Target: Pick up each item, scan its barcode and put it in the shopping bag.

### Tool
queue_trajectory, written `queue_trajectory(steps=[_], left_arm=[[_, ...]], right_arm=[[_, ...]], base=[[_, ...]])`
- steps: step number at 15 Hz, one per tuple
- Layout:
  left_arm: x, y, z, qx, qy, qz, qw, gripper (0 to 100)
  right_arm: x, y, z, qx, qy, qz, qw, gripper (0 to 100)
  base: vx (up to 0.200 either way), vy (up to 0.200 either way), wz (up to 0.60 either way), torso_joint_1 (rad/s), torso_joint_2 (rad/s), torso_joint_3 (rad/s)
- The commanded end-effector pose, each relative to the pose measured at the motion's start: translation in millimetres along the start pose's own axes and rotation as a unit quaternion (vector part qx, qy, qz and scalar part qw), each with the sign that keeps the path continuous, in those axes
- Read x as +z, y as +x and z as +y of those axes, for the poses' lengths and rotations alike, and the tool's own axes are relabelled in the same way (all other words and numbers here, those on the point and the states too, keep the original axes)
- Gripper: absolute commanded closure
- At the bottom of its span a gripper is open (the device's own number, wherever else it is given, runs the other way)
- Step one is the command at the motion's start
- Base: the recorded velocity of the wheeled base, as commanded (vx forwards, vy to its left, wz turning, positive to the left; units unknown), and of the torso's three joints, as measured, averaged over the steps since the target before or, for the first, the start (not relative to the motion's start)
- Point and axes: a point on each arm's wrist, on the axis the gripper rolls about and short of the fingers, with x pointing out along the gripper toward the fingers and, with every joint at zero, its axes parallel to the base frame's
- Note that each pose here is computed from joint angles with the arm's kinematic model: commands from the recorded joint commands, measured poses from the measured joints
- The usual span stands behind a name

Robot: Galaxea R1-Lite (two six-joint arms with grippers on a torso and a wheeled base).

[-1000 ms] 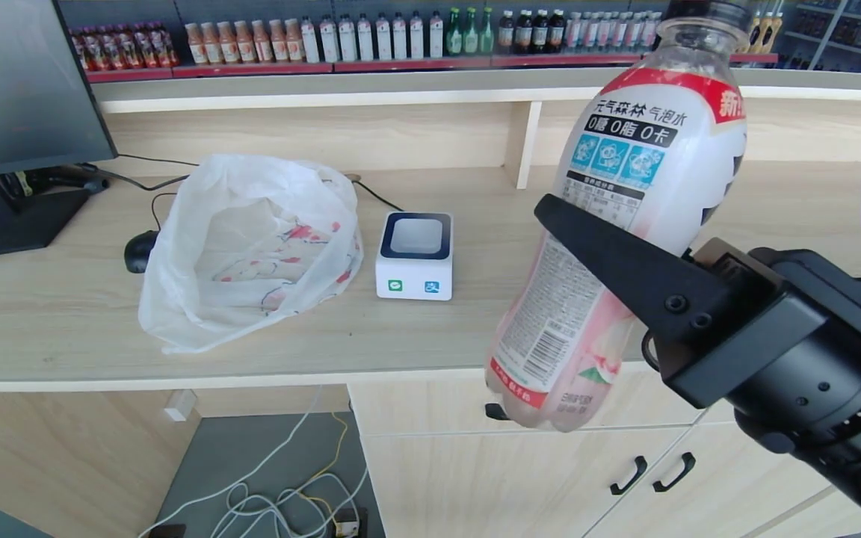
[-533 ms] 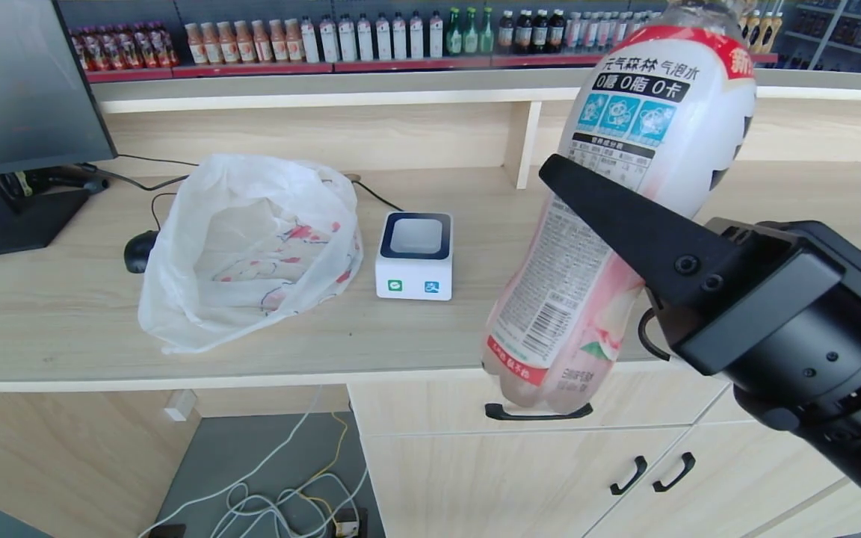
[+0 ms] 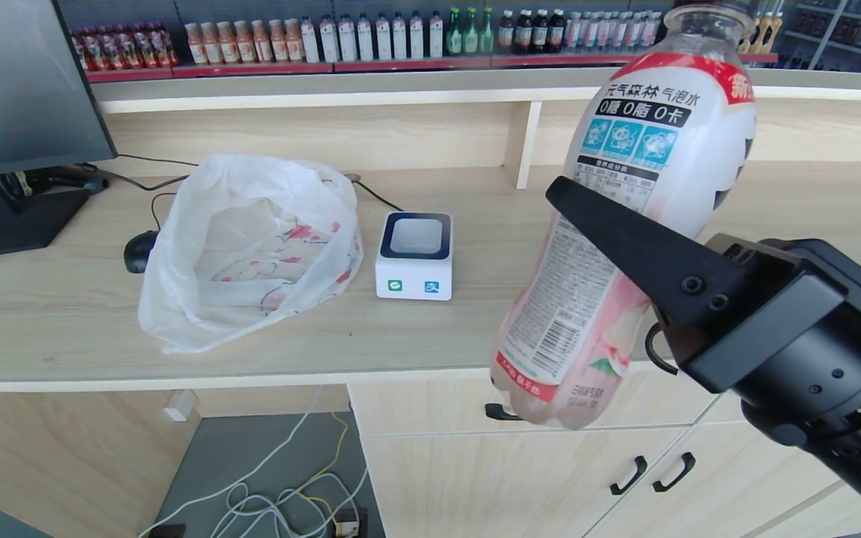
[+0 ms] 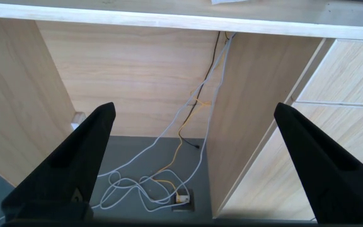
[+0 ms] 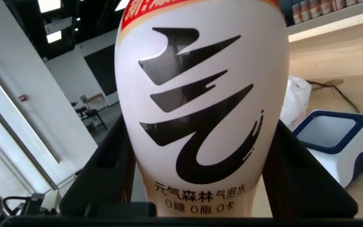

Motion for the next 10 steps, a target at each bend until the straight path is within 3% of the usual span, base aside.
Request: queue_trajectory(steps=[1, 4, 10], left_arm=[[0.0, 0, 0.0, 0.0, 0.0, 0.0, 1.0, 0], [0.0, 0, 0.0, 0.0, 0.0, 0.0, 1.0, 0], [0.0, 0, 0.0, -0.001, 0.0, 0.0, 1.0, 0]], right_arm=[[0, -2, 0, 0.0, 0.0, 0.002, 1.0, 100], [-3, -2, -3, -0.009, -0.006, 0.006, 1.0, 100], [-35, -35, -24, -0.061, -0.095, 0.094, 0.989, 100]], base=[[0.0, 0.0, 0.0, 0.0, 0.0, 0.0], [0.0, 0.0, 0.0, 0.0, 0.0, 0.0], [0.0, 0.0, 0.0, 0.0, 0.0, 0.0]])
